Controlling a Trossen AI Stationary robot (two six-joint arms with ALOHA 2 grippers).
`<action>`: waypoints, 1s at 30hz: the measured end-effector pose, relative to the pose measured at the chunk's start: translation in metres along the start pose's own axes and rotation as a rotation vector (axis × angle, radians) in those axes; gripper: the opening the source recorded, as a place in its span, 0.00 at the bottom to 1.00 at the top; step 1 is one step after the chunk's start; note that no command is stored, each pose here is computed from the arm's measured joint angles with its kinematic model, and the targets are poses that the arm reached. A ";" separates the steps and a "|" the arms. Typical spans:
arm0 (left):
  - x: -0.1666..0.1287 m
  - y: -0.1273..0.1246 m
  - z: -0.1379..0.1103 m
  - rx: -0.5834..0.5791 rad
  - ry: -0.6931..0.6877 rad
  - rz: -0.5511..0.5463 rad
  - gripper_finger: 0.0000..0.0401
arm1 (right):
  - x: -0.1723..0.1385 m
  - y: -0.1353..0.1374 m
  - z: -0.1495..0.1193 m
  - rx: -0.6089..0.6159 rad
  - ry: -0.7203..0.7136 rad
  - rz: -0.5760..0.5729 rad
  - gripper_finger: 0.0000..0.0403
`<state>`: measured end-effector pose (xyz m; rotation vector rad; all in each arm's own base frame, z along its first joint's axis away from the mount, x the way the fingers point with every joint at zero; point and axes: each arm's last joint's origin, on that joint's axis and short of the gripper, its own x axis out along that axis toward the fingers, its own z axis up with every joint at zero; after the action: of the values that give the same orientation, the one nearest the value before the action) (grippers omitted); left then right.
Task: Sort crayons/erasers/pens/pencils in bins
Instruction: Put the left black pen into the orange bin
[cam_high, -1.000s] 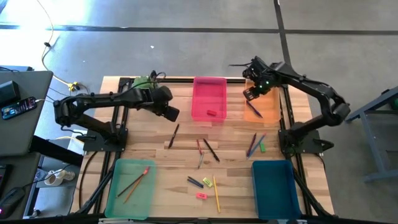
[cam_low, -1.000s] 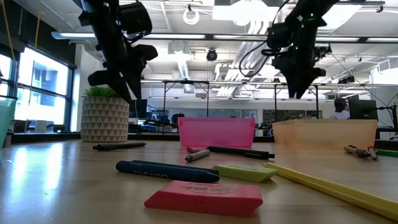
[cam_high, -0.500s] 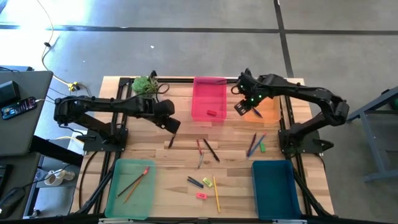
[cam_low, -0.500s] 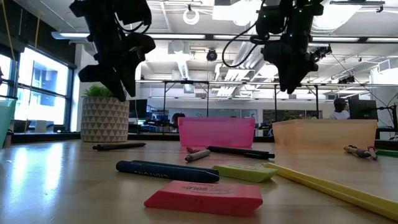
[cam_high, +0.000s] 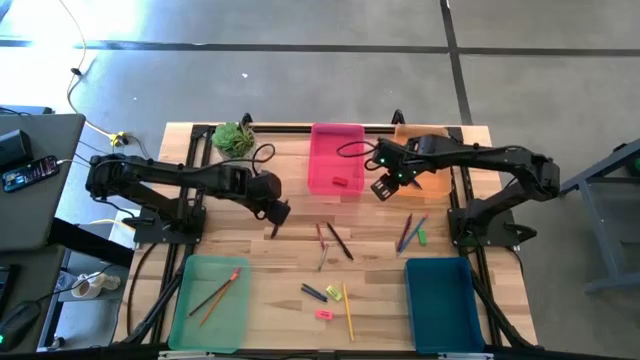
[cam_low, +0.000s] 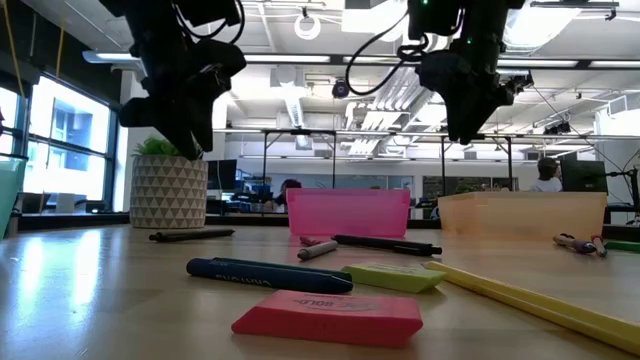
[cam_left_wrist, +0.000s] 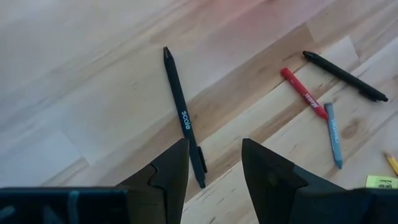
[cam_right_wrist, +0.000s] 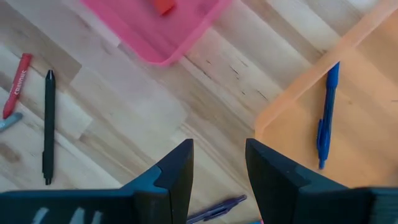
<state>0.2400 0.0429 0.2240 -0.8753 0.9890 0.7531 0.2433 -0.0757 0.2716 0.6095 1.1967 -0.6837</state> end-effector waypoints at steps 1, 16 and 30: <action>0.000 -0.001 -0.001 0.004 0.001 -0.001 0.34 | 0.000 0.001 0.000 0.001 -0.007 -0.010 0.34; 0.048 -0.009 -0.003 -0.024 0.061 0.112 0.34 | 0.000 0.000 0.000 -0.081 -0.029 -0.049 0.34; 0.096 -0.002 0.003 -0.085 0.115 0.219 0.34 | 0.000 -0.002 0.002 -0.165 -0.029 -0.056 0.34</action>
<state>0.2777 0.0579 0.1370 -0.9007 1.1747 0.9441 0.2425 -0.0785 0.2717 0.4287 1.2334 -0.6320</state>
